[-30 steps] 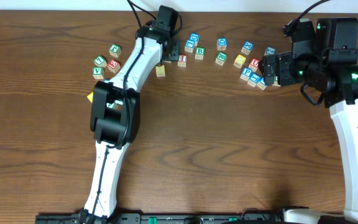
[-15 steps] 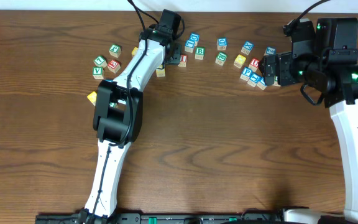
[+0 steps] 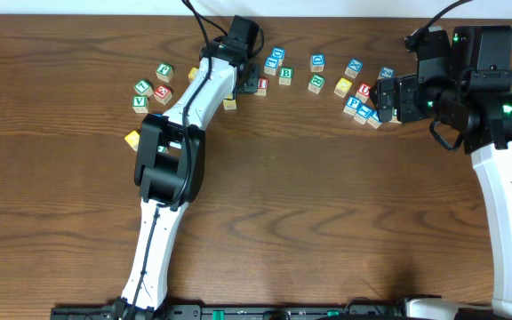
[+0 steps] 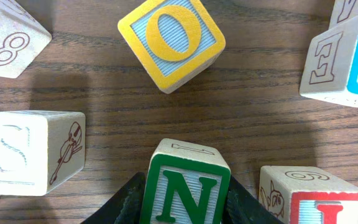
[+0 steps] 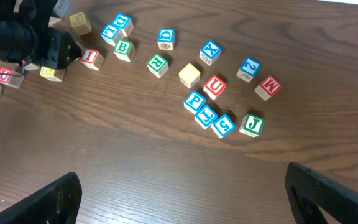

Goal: Spell out NEURIPS
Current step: 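Lower the left gripper and grasp the green N block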

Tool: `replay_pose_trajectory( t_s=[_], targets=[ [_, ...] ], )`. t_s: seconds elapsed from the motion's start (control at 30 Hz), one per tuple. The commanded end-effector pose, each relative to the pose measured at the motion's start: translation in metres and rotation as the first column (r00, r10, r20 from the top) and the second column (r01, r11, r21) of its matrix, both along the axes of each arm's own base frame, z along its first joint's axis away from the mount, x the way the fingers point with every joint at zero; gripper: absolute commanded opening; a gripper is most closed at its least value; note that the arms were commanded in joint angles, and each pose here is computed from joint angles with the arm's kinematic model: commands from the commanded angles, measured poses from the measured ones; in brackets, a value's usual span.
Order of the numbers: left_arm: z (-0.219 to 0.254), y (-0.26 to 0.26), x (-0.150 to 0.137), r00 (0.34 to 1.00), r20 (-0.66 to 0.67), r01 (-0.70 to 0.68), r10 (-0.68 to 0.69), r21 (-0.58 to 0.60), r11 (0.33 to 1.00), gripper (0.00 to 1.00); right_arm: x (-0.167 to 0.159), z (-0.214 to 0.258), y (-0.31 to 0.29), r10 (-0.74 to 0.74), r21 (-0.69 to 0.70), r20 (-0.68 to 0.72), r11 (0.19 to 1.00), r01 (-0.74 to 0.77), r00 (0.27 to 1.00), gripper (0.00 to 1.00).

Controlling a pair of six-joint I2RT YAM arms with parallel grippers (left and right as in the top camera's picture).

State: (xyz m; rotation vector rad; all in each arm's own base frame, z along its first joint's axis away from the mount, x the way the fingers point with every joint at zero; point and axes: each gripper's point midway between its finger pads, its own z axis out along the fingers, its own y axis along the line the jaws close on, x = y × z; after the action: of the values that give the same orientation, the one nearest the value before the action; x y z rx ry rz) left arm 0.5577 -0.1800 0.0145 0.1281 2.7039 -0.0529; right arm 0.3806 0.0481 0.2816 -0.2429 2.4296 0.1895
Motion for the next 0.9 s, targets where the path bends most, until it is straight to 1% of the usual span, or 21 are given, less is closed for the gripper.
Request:
replay_pose_trajectory(
  t_s=[0.0,0.1,0.37,0.6,0.73,0.87],
  targets=[
    [-0.01,0.001,-0.003,1.0,-0.015,0.001,-0.001,0.014,1.0,0.35,0.002,0.009,0.0,0.005,0.008,0.024,1.0,-0.005,1.0,0.99],
    [-0.003,0.001,-0.001,1.0,-0.005,0.001,-0.001,0.011,1.0,0.31,0.002,0.009,0.0,0.005,0.008,0.025,1.0,-0.005,1.0,0.99],
    [0.025,-0.001,0.002,0.999,0.042,0.0,0.0,-0.006,1.0,0.3,0.002,0.009,0.001,0.005,0.008,0.024,1.0,-0.005,1.0,0.99],
    [0.063,0.0,0.0,0.997,0.08,0.001,0.001,-0.019,1.0,0.29,0.002,0.009,0.001,0.005,0.008,0.024,1.0,-0.005,1.0,0.99],
    [0.094,0.003,-0.009,0.995,0.095,-0.009,0.011,-0.031,0.999,0.29,0.002,0.009,0.001,0.005,0.009,0.024,1.0,-0.005,1.0,0.99],
    [0.118,0.011,-0.032,0.995,0.046,-0.088,0.09,-0.057,0.994,0.28,0.001,0.009,0.001,0.005,0.008,0.02,1.0,-0.005,1.0,0.99]
  ],
)
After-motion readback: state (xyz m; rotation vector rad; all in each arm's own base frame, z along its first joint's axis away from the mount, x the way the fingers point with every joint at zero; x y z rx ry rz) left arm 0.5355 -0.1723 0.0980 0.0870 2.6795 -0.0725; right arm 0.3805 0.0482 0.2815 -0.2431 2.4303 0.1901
